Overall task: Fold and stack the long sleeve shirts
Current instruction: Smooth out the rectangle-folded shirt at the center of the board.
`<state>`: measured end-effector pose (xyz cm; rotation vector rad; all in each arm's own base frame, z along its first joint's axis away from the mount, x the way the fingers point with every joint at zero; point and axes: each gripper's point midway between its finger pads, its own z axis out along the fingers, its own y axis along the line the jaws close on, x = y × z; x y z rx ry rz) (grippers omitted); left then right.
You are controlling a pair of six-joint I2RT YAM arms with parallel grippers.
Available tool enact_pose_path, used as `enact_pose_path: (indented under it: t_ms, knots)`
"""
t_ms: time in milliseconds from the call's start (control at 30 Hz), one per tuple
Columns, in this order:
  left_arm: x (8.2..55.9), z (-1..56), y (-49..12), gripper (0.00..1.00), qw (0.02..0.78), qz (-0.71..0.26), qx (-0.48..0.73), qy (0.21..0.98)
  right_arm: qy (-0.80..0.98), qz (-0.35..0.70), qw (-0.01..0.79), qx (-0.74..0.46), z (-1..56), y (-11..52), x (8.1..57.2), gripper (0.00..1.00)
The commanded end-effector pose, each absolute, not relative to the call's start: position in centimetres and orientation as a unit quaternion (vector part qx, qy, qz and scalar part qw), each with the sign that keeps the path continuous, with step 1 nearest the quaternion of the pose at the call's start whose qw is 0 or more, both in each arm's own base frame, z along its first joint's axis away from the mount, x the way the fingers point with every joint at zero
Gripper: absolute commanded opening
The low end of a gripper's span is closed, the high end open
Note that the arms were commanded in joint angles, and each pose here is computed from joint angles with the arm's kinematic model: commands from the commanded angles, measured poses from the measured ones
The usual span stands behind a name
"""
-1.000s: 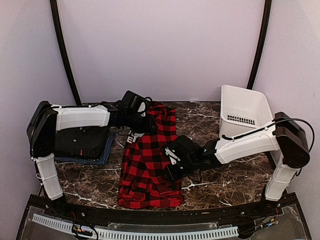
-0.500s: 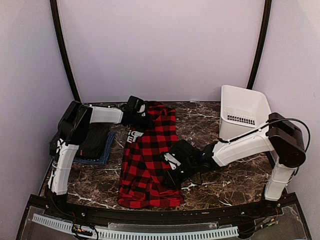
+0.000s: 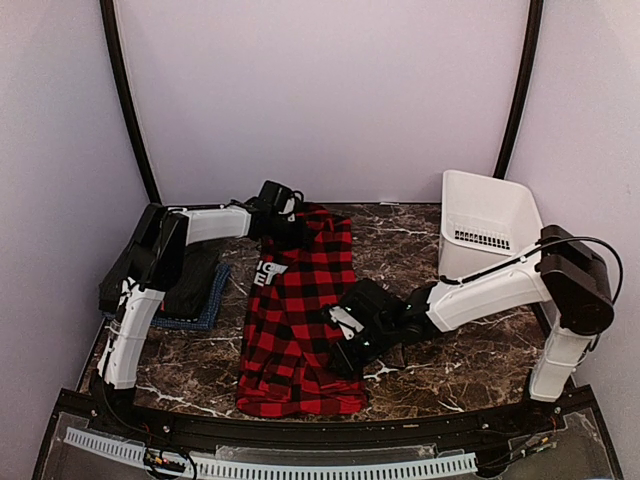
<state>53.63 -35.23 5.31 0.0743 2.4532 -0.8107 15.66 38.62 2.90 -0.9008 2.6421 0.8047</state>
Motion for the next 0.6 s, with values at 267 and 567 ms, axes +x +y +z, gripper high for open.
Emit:
enact_pose_path:
  t_ms: [267, 567]
  knots:
    - [58.2, 11.4, -29.9, 0.18, 0.328, -0.272, -0.001, 0.905, 0.890, 0.305, 0.223, -0.255, 12.1, 37.7, 22.0, 0.27]
    - [60.0, 7.6, -28.0, 0.19, 0.295, -0.308, -0.007, 0.904, 0.871, 0.334, 0.283, -0.222, 16.0, 39.7, 29.0, 0.28]
